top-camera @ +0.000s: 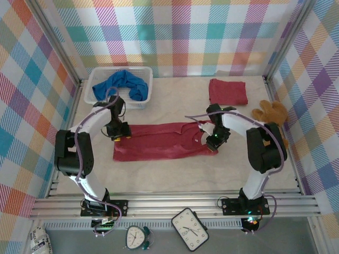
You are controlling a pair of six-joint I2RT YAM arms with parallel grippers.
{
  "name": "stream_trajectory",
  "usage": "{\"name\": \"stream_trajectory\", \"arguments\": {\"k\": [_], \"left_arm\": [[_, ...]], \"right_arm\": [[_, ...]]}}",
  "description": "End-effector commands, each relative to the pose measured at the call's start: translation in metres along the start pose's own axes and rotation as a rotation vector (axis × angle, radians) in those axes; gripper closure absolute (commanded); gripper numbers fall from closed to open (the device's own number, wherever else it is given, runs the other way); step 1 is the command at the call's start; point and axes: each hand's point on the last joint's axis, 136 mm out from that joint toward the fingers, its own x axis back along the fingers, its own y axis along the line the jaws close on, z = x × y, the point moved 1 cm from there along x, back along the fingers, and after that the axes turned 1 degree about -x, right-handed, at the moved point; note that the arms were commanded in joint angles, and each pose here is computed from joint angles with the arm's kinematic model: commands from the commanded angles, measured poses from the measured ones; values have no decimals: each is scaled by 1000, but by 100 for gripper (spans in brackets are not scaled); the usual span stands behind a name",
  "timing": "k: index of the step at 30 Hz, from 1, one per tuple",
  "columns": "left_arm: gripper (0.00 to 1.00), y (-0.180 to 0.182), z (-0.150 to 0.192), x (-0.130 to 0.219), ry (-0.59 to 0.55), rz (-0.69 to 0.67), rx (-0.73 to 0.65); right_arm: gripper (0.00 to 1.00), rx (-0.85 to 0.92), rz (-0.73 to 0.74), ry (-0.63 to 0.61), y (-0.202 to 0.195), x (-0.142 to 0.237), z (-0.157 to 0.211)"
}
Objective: Fold and stack the tank tops
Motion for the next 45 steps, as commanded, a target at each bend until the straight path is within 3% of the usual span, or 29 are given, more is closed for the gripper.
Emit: {"name": "stream_trajectory", "arguments": {"k": [1,4,9,12,17,22,31,37,41,45], "left_arm": [[54,-3,-16,-9,19,-4,-28],[55,-3,-38,-22,21,-50,-41],[59,1,-53,-43,42,-98,-42],[60,4,-45,-52,83,-111,-38],[61,16,-22,-53,107,-144,-12],[60,26,2,-47,116,-161,5],[58,8,54,-43,128,-57,56],[55,-14,69,-34,124,5,39],[52,-17,69,-17,81,19,35],[46,3,67,-5,41,-66,10]], "right_arm": [[48,-91,131,-103,-19,40,0],[46,-161,74,-232,-5,64,-4],[39,-308,-215,-434,53,78,-27],[40,-366,-351,-523,86,76,-49],[41,-391,-427,-590,130,62,-84],[44,-385,-390,-495,157,25,-99],[49,-346,-142,-354,120,-24,-91],[49,-282,30,-312,75,-24,-89],[46,-263,3,-381,62,-3,-107],[44,-165,-29,-491,70,28,-124]]}}
